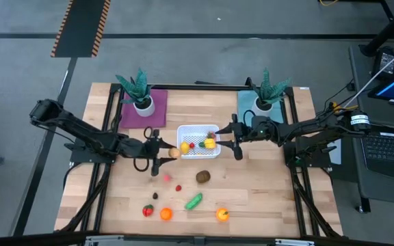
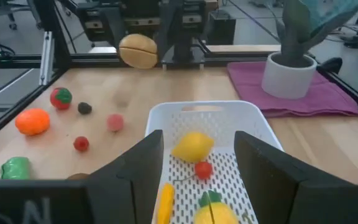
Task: Pick and placing Produce into tupperware
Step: Put the brown potato into the white bin
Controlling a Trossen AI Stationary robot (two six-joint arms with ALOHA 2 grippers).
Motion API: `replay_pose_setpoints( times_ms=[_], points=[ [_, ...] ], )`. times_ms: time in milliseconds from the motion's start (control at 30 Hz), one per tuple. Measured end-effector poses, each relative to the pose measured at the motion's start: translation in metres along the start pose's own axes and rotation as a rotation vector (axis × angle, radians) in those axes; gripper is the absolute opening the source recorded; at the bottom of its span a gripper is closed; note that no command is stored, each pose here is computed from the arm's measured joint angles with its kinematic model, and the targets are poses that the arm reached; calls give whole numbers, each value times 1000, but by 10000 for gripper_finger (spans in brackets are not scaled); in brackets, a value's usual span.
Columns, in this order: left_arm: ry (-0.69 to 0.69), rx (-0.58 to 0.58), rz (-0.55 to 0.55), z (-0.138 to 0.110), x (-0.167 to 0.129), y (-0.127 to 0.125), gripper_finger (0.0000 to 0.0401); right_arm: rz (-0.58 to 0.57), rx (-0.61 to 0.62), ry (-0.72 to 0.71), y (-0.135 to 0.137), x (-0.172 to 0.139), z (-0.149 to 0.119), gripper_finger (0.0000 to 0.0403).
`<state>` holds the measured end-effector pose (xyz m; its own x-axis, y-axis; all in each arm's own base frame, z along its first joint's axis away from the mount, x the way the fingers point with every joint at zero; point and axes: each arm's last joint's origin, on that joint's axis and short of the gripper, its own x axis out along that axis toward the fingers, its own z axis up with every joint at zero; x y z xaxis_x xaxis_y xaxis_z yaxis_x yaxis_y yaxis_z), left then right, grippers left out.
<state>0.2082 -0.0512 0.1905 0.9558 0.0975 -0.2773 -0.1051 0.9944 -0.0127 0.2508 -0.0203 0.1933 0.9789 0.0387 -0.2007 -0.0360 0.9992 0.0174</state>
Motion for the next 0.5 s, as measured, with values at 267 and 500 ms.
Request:
replay_pose_setpoints(
  times_ms=[267, 500],
  points=[
    [-141, -19, -14, -8, -6, 4, 199, 1, -9, -163, 4, -27, -21, 200],
    [-224, -10, 13, -10, -10, 11, 199, 1, -14, -172, 6, -42, -33, 200]
  ],
)
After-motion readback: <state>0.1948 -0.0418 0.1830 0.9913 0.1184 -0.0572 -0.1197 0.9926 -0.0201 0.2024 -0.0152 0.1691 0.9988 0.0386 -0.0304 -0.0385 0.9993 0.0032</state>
